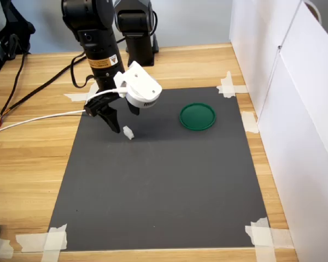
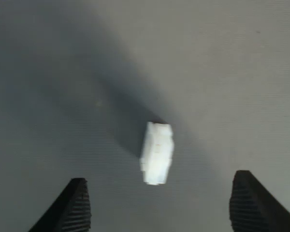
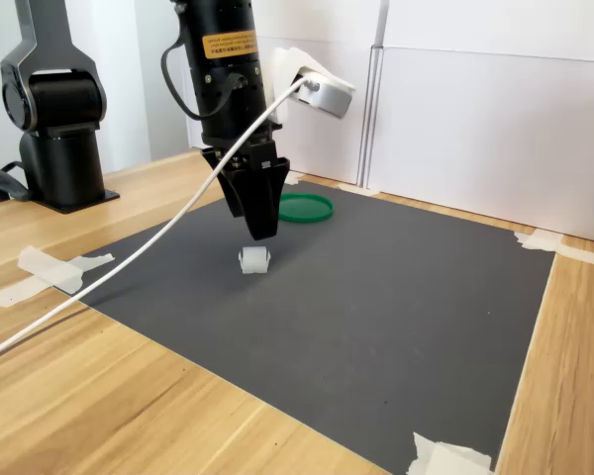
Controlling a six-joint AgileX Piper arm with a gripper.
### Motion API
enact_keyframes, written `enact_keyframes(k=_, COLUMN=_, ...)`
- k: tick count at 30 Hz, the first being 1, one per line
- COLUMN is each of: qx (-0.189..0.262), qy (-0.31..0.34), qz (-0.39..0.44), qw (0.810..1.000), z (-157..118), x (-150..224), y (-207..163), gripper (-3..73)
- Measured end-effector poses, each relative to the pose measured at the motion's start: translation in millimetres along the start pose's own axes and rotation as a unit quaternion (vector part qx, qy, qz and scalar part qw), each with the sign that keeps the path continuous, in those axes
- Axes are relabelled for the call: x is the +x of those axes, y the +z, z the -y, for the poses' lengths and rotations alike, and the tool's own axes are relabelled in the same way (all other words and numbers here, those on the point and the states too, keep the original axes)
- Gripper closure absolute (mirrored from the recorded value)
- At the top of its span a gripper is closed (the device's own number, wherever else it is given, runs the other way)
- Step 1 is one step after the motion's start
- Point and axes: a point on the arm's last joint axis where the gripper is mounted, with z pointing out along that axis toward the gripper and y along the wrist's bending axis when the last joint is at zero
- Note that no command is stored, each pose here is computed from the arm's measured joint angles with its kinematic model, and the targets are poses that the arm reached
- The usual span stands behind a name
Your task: Grasp a white terminal and put it in the green lid.
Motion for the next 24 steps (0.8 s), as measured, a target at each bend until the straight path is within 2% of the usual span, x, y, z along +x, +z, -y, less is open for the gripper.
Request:
enact_keyframes(k=16, qx=-0.032, qy=0.012, qz=-0.022, qw=0.999, z=1, x=2, y=25, gripper=-0.2)
enact_keyframes(k=24, qx=-0.013, qy=0.015, qz=-0.013, qw=1.0, z=6, x=0, y=31, gripper=1.9)
